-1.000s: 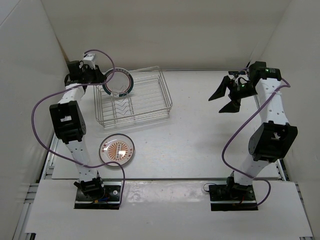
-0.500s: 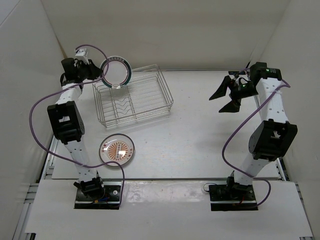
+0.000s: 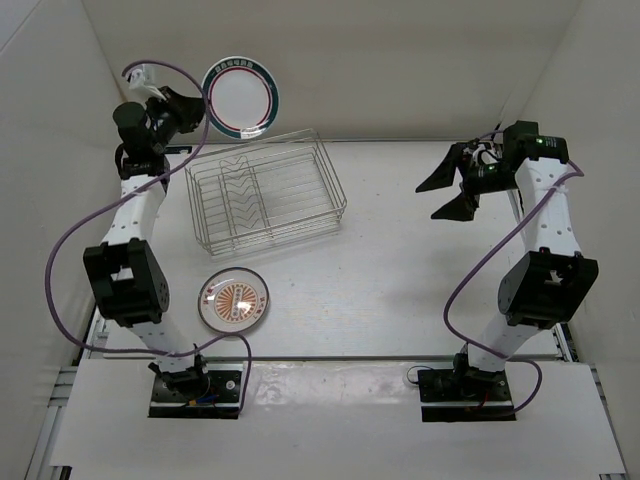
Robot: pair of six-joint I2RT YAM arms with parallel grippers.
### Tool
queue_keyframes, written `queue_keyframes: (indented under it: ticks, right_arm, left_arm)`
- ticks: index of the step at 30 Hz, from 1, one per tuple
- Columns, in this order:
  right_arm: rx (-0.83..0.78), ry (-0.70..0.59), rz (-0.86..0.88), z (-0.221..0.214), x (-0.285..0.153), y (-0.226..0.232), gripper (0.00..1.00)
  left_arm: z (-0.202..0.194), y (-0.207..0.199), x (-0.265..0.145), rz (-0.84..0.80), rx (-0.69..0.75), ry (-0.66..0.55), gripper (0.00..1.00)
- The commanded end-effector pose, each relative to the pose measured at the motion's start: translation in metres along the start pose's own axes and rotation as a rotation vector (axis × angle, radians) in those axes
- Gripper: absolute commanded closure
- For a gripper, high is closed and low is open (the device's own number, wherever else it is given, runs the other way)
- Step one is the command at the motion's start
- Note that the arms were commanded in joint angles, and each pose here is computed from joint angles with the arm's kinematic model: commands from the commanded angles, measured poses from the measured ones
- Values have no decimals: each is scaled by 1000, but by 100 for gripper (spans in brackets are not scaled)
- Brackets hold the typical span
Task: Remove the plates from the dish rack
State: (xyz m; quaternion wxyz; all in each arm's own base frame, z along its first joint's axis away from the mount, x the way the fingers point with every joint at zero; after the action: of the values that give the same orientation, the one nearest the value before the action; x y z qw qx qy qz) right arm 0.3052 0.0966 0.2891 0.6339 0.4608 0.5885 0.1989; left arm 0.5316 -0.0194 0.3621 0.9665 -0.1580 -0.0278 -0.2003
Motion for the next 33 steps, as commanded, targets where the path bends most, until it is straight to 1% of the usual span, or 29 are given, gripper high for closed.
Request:
queue_keyframes:
  ticks: [1,2,3,4,5,6,7,8,9,10,11,12,14,15,16,18,20,21,22,23,24,25,26,27,28,29,33]
  right_arm:
    - [54,91,117,-40,-16,39,10]
    - [44,88,127,-43,-18,44,10]
    - [29,107,134,-48,-15,49,10]
    - [-19,91,152,-51,-19,58,10]
    - [-28,98,156,-54,-18,63,10]
    - [-60,101,182,-58,-20,71,10]
    - [-94,90,194,-65,-24,79,10]
    - [-125,87,209,-67,-25,85,10]
    - [-151,94,226,-72,-27,92,10]
    - [-216,114,254,-87,-27,104,10]
    - [-217,121,263,-89,-28,105,10]
    - [-242,124,267,-96,-29,109,10]
    - [-263,148,253,-109,-24,107,13]
    - [-266,155,249,-114,-22,104,16]
    - [-245,165,225,-115,-17,96,16]
    - [-275,176,201,-126,-13,91,16]
    - [-258,180,163,-135,-8,80,16]
    - [-246,160,119,-133,-3,70,16]
    - [-223,155,101,-141,-3,63,16]
    - [-256,116,109,-136,1,62,16]
    - [-145,116,68,-134,12,47,14]
    - [-123,114,76,-146,12,36,14]
    - [-153,89,114,-136,23,33,14]
    - [-100,97,136,-144,22,35,14]
    - [-96,94,146,-144,24,34,12]
    - [-97,92,156,-142,28,30,11]
    - [-128,113,171,-140,28,39,11]
  left_arm:
    - [37,-63,-34,-85,-230,-3,100]
    - [21,-70,-40,-84,-282,52,100]
    - [12,-90,-42,-118,-320,90,100]
    - [-10,-100,-56,-107,-382,176,100]
    - [-20,-112,-67,-119,-405,215,100]
    - [-30,-135,-76,-157,-411,260,100]
    - [-55,-146,-88,-143,-457,365,100]
    - [-75,-156,-102,-154,-454,418,100]
    - [-77,-170,-113,-166,-451,430,100]
    - [-93,-183,-137,-167,-452,475,100]
    - [-94,-186,-137,-172,-451,478,100]
    - [-99,-189,-147,-159,-465,510,100]
    - [-107,-201,-161,-180,-470,549,100]
    - [-115,-204,-170,-164,-486,596,100]
    - [-112,-207,-176,-164,-478,588,100]
    - [-117,-212,-183,-161,-484,608,100]
    - [-119,-214,-189,-159,-484,608,100]
    - [-121,-218,-190,-164,-487,616,100]
    - [-121,-218,-189,-166,-485,612,100]
    - [-122,-222,-188,-171,-494,620,100]
    - [-123,-224,-187,-177,-497,627,100]
    - [-122,-226,-184,-184,-496,620,100]
    - [-122,-230,-184,-192,-501,626,100]
    - [-119,-234,-179,-202,-493,624,100]
    - [-120,-237,-177,-207,-491,627,100]
    - [-117,-240,-175,-212,-483,619,100]
    - [-115,-252,-173,-244,-501,625,100]
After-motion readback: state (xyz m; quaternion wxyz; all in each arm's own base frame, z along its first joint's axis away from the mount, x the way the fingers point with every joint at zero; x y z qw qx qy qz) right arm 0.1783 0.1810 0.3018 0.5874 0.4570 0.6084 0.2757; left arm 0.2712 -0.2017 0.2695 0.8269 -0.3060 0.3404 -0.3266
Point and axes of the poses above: each gripper's point midway between its finger pads, its own x axis out along the fingers, its own y axis along the line the jaws close on, z = x × y, the point moved 2 cm from there along -x, back along the fingers, and after that the axes turned 9 degrees about x, right-handed, at the moved point
